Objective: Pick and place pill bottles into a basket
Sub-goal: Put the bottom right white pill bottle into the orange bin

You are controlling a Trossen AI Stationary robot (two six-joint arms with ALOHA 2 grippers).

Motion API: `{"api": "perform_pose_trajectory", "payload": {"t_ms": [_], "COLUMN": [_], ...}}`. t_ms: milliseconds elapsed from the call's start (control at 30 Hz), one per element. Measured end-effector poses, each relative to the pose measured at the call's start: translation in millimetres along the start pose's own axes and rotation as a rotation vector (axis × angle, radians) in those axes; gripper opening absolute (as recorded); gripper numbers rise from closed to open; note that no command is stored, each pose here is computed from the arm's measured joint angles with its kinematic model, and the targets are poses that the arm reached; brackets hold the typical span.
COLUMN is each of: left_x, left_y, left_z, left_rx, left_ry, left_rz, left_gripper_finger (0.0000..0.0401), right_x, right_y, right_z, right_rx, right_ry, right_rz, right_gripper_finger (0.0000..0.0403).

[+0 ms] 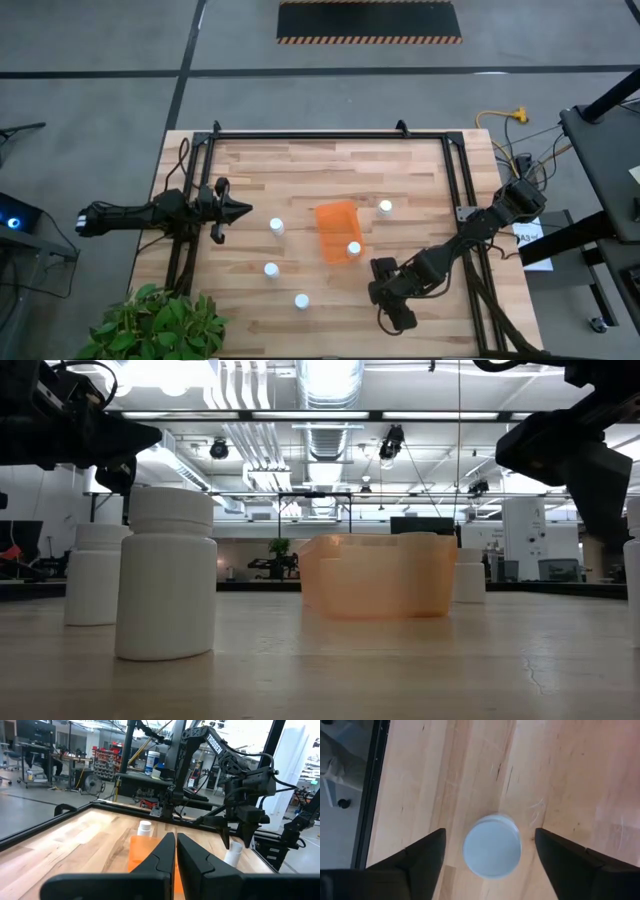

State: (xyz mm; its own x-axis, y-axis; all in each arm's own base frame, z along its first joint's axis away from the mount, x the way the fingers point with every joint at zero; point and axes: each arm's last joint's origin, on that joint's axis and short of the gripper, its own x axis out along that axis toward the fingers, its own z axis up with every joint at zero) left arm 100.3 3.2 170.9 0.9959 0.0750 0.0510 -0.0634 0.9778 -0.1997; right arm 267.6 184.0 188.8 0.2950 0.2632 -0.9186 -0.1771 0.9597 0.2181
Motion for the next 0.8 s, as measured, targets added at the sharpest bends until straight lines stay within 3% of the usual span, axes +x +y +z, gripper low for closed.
{"api": "perform_pose_trajectory", "payload": {"t_ms": [433, 667, 800], "left_x": [0, 0, 0], "left_y": [0, 0, 0], "left_z": [0, 0, 0], "left_rx": [0.0, 0.0, 0.0], "left_ry": [-0.001, -0.001, 0.0], "left_rz": [0.0, -0.001, 0.0], "left_gripper_finger": [0.0, 0.0, 0.0], "right_x": [2, -1, -6], "right_y": [-1, -4, -14], "right_z": [-2, 3, 11], "right_rx": [0.005, 0.025, 0.11], "right_ry": [0.008, -0.002, 0.004], "right_rz": [-0.002, 0.007, -0.013], "right_gripper_finger": [0.0144, 0.0142, 0.0142]}}
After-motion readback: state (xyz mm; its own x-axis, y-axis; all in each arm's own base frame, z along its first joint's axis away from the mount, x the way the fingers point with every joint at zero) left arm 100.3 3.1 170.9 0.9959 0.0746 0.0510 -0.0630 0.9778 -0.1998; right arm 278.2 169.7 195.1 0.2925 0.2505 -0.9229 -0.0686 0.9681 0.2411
